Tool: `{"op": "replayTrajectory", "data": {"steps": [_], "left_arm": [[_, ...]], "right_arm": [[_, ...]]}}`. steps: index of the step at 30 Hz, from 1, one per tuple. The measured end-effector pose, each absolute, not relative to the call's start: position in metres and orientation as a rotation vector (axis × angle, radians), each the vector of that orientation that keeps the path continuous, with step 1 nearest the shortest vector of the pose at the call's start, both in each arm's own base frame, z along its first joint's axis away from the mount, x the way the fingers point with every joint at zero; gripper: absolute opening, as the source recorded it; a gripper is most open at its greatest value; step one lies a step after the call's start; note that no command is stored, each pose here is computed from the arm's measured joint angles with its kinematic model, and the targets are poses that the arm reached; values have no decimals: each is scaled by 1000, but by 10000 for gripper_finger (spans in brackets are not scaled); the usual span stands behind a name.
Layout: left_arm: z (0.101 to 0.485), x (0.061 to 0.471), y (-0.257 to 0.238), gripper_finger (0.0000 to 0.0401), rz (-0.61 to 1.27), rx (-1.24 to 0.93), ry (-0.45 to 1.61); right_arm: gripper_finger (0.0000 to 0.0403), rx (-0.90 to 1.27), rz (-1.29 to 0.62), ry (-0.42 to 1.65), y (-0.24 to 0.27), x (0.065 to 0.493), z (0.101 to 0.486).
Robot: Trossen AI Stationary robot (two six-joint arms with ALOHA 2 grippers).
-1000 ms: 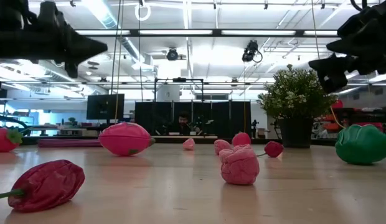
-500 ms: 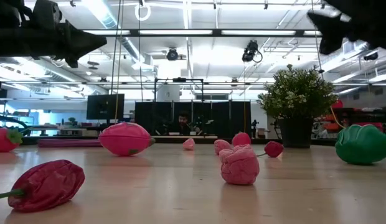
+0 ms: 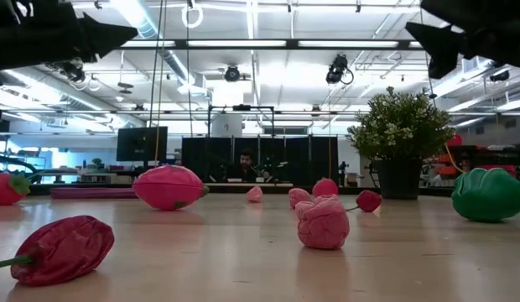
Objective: Pick and placing Produce into tupperware
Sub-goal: Put the green bell pepper into the blue bin
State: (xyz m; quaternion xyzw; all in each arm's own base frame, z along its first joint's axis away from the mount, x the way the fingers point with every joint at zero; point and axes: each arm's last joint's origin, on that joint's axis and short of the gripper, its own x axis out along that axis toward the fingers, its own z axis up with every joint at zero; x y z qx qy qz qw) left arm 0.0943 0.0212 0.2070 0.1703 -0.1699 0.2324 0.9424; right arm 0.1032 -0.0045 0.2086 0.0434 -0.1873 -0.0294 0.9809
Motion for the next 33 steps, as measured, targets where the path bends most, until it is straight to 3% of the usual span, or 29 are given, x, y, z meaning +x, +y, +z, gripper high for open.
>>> {"op": "replayTrajectory", "data": {"steps": [6, 12, 16, 25, 33], "left_arm": [[214, 93, 21, 14, 515, 517, -333], [233, 88, 22, 39, 587, 494, -348], [234, 89, 23, 69, 590, 502, -272], [242, 87, 23, 172, 584, 446, -294], [240, 88, 23, 220, 578, 444, -273]], "right_arm": [[230, 73, -77, -262, -5, 129, 260], [230, 58, -92, 201, -7, 187, 314], [230, 162, -149, 534, -9, 224, 325], [230, 333, -261, 1100, 3, 274, 303], [230, 304, -64, 1369, 62, 300, 248]]}}
